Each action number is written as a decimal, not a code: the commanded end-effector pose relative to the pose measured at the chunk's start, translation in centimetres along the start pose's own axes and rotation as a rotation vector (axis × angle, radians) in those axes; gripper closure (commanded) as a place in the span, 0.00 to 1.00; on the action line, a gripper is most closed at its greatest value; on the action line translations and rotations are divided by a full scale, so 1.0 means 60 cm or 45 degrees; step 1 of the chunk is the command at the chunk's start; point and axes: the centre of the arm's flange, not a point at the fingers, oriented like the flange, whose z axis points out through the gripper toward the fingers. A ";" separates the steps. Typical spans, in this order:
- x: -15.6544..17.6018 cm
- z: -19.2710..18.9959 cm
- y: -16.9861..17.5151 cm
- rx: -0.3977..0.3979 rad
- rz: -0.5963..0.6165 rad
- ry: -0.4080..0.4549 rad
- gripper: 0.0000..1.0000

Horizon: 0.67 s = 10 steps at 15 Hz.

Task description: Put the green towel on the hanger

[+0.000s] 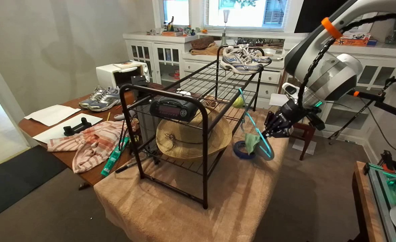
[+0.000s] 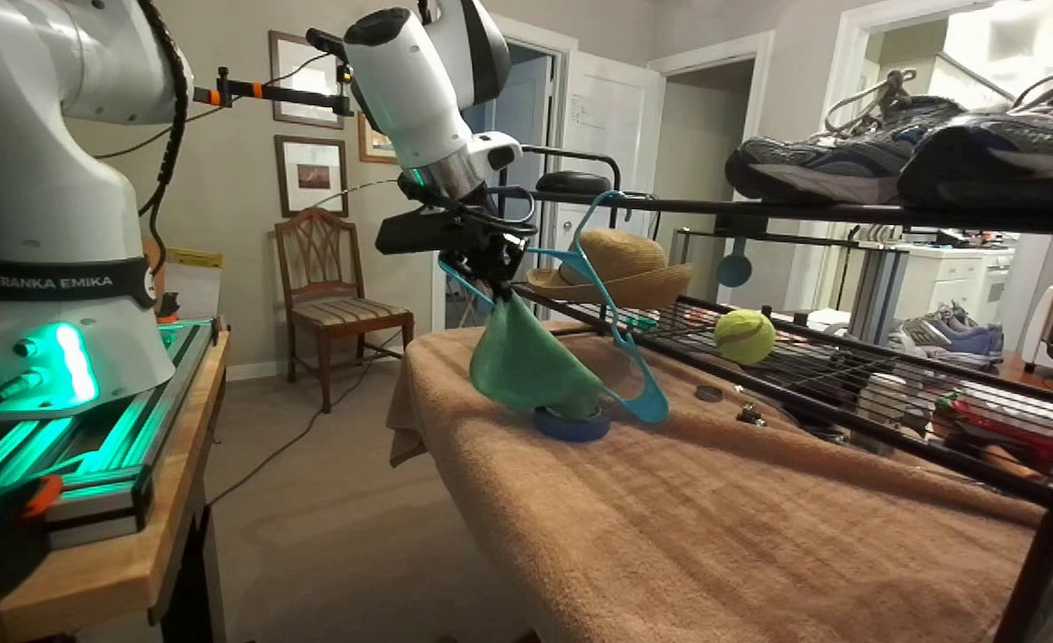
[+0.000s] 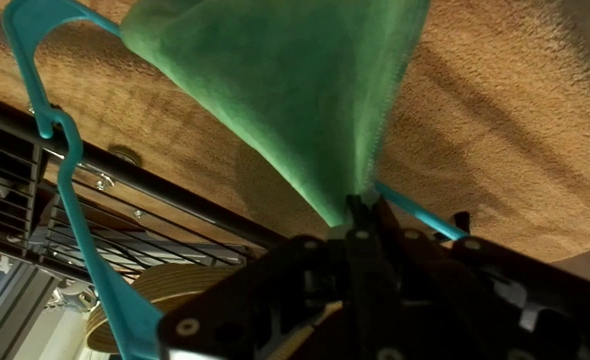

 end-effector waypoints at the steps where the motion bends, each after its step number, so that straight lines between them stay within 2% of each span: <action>1: -0.013 0.022 -0.011 -0.004 -0.165 -0.001 0.99; 4: -0.011 0.020 -0.014 -0.009 -0.255 0.014 0.99; 5: -0.012 0.020 -0.014 -0.010 -0.273 0.016 0.71; 6: -0.011 0.019 -0.014 -0.012 -0.287 0.015 0.70; 10: -0.009 0.001 -0.007 0.013 -0.244 -0.004 0.41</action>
